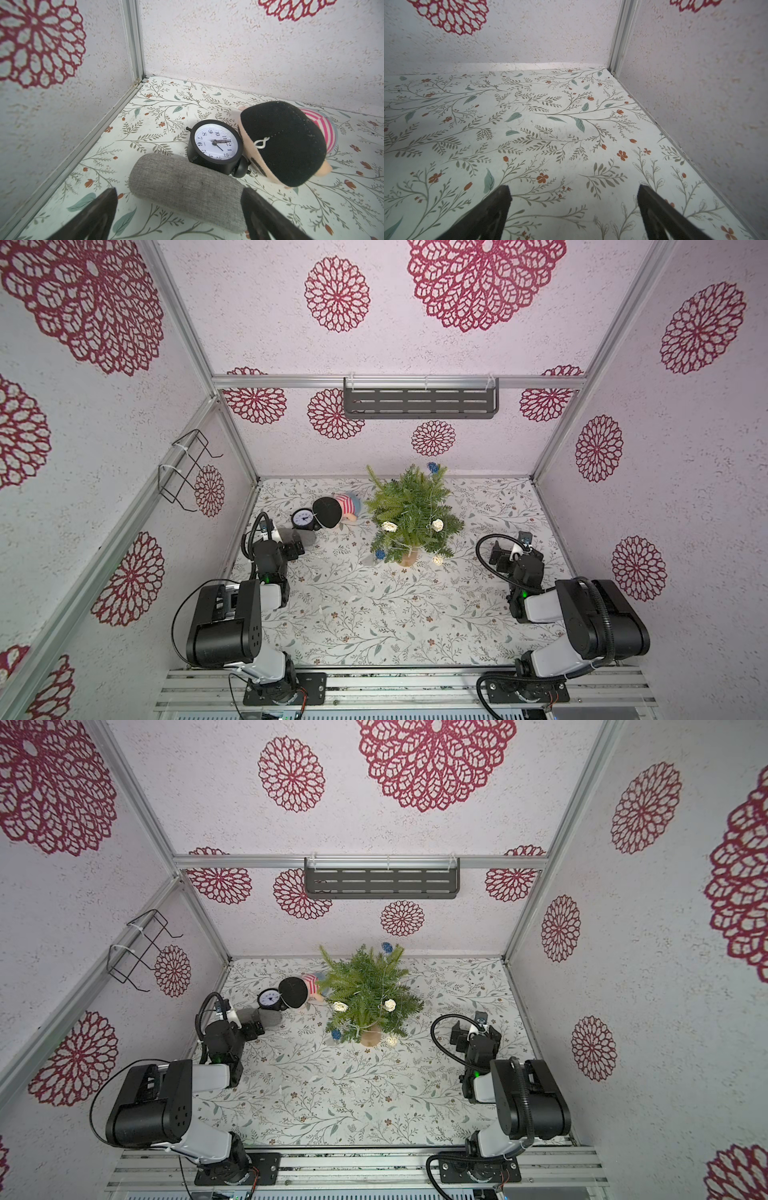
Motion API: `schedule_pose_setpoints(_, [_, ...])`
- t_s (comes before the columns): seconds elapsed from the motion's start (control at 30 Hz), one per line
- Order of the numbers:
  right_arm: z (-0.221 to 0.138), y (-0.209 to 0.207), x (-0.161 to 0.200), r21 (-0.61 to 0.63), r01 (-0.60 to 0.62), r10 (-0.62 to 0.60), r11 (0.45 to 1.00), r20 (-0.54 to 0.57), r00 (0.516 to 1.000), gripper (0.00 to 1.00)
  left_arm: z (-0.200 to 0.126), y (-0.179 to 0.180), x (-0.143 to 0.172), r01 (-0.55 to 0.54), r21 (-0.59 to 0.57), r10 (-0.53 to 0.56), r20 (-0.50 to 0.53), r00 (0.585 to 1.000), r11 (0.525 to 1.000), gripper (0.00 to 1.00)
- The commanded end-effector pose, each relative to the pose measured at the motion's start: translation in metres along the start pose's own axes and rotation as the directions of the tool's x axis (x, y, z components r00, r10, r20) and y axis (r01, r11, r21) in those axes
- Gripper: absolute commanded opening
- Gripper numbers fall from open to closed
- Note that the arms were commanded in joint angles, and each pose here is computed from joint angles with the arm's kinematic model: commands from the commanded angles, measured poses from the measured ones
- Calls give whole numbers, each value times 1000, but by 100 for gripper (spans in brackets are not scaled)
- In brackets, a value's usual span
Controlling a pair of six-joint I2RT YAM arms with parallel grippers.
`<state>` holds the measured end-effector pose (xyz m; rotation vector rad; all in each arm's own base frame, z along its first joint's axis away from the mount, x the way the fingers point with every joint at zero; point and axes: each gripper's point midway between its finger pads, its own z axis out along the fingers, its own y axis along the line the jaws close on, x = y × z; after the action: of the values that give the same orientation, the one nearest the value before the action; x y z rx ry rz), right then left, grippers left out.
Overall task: Remove string lights from the small christmas tree
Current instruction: Pick up the light string from the Christmas tree.
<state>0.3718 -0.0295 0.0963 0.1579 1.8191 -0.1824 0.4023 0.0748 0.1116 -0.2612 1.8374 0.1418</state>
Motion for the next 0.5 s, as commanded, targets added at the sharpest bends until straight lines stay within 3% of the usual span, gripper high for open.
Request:
schedule_pose_setpoints(0.0, [1, 1, -16, -4, -20, 20, 1000, 53, 998, 99, 0, -2, -8, -12, 3, 12, 23, 1000, 1000, 97])
schedule_pose_setpoints(0.47, [1, 1, -16, -4, -19, 20, 1000, 54, 998, 99, 1, -1, -8, -9, 8, 8, 20, 1000, 1000, 97])
